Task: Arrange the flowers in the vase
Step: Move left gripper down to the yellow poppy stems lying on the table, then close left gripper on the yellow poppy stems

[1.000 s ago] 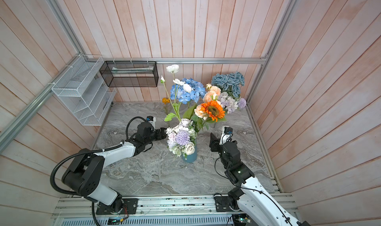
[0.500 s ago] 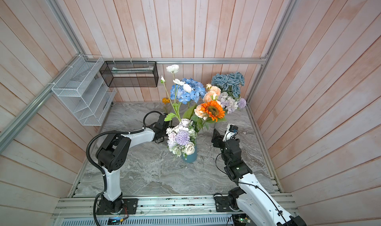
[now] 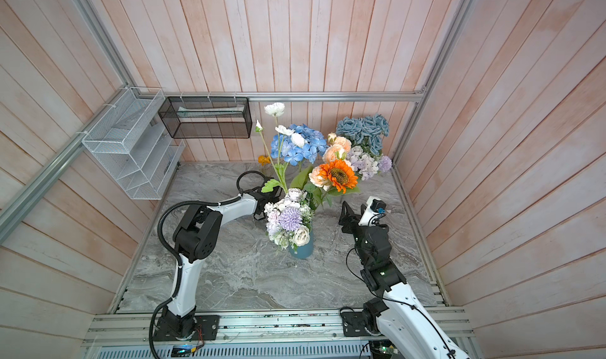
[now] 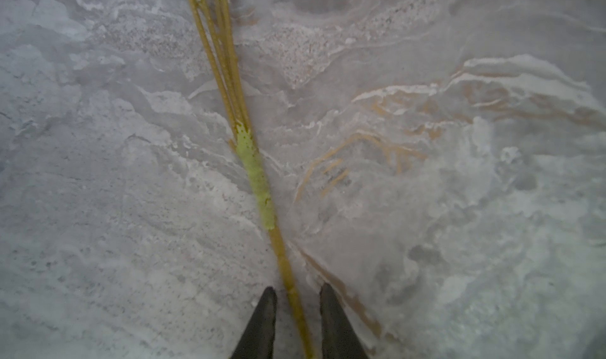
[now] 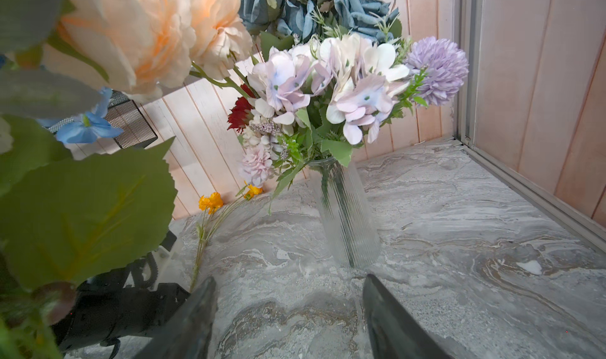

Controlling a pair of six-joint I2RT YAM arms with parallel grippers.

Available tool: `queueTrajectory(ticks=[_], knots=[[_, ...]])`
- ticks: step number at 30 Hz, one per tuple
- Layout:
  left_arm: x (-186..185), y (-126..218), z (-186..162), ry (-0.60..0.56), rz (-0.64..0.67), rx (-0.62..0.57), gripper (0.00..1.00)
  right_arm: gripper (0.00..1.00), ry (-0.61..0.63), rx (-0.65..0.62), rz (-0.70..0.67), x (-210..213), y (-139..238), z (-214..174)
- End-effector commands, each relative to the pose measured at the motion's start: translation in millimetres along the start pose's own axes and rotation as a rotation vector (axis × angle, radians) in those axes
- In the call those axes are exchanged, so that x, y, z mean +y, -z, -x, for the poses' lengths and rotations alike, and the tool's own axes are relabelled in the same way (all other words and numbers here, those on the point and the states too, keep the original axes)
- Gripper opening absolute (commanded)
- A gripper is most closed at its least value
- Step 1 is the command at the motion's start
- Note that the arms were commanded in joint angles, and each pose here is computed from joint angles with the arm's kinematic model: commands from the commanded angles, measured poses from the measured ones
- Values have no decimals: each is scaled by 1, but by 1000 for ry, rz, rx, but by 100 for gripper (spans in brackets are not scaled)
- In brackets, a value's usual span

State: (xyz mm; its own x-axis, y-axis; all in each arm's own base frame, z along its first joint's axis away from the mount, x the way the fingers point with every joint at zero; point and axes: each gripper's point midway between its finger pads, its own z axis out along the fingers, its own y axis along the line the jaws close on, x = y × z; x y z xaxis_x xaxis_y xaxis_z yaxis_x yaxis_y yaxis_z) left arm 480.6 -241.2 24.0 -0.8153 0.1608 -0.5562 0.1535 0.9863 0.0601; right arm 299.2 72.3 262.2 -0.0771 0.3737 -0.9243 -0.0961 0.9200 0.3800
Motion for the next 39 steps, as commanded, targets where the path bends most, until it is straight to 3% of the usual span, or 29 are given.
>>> queueTrajectory(ticks=[1, 3, 12, 18, 30, 35, 39], knots=[[17, -20, -52, -62, 80, 168, 16, 71, -2, -49, -6, 0, 2, 14], [19, -20, -53, -60, 82, 166, 0, 72, -1, -58, 1, 3, 2, 19], [34, 4, -53, -23, 68, 106, 0, 75, -29, -94, 47, 16, 6, 41], [35, 38, -63, 30, -28, 58, 0, 79, -66, -87, 134, 33, 7, 46], [56, 112, -115, 128, -122, 4, 0, 82, -99, -66, 195, 45, 6, 45], [63, 119, -121, 138, -111, -15, 0, 83, -106, -49, 214, 50, 3, 44], [56, 128, -116, 176, -180, -70, 0, 86, -112, -54, 234, 54, 6, 47]])
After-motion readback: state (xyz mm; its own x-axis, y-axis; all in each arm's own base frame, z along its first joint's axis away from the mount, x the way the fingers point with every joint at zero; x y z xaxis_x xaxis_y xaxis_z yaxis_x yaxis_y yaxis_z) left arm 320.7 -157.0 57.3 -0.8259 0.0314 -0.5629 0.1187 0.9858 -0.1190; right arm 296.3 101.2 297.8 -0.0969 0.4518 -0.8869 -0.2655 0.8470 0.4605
